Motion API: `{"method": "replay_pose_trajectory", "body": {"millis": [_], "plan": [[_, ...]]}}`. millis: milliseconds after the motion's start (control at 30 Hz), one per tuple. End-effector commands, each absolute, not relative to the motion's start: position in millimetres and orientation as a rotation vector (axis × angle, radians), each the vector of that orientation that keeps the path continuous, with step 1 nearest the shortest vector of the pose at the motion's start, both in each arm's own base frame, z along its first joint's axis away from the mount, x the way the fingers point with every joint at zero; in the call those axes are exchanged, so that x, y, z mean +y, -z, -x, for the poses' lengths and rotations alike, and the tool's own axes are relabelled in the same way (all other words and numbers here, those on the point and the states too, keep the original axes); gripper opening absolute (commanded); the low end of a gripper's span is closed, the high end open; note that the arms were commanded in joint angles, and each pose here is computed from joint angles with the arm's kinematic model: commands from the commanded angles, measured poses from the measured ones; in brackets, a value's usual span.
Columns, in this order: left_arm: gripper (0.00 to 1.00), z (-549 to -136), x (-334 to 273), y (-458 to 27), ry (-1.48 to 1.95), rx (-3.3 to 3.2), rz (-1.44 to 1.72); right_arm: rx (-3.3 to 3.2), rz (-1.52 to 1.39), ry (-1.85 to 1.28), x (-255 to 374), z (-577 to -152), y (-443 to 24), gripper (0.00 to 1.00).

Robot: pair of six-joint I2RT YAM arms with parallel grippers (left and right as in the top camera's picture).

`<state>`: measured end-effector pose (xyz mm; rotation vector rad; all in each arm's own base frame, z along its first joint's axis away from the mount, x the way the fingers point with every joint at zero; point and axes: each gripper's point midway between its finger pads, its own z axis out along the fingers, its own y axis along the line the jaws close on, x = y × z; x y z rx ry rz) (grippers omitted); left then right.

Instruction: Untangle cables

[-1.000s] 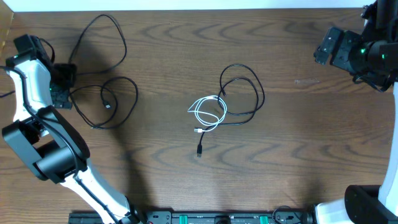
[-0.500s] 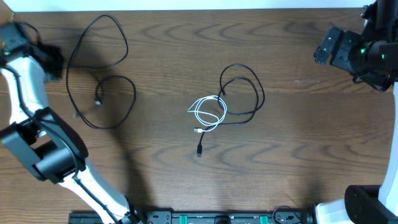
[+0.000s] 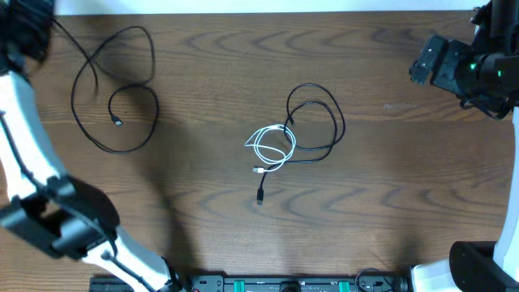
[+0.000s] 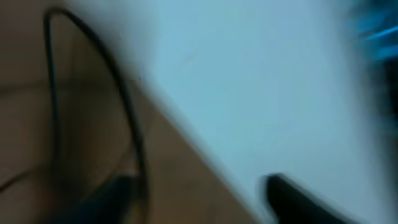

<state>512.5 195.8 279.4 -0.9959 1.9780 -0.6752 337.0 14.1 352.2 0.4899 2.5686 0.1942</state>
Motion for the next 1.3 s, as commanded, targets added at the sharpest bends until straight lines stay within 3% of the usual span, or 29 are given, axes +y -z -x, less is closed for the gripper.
{"method": "replay_pose_trajectory", "body": {"millis": [0,133,200,567,667,1033,1267], "plan": [[0.97,-505,208,-160,0.531,2.255,1.078,2.573,-0.481,-0.185,13,-338,-351,0.99],[0.97,-488,202,-99,0.577,2.394,1.211,2.573,-0.481,-0.185,13,-338,-351,0.99],[0.97,-485,199,-92,0.588,2.414,1.229,2.573,-0.481,-0.185,13,-338,-351,0.99],[0.91,-481,137,-145,0.738,2.517,0.71,2.574,-0.482,-0.185,13,-338,-351,0.99],[0.85,-473,122,-129,0.602,2.64,0.685,2.574,-0.482,-0.185,13,-338,-351,0.99],[0.84,-446,90,-63,-0.182,2.947,0.452,2.573,-0.481,-0.185,13,-338,-351,0.99],[0.85,-437,86,-31,-0.23,2.996,0.37,2.573,-0.481,-0.185,13,-338,-351,0.99]]}}
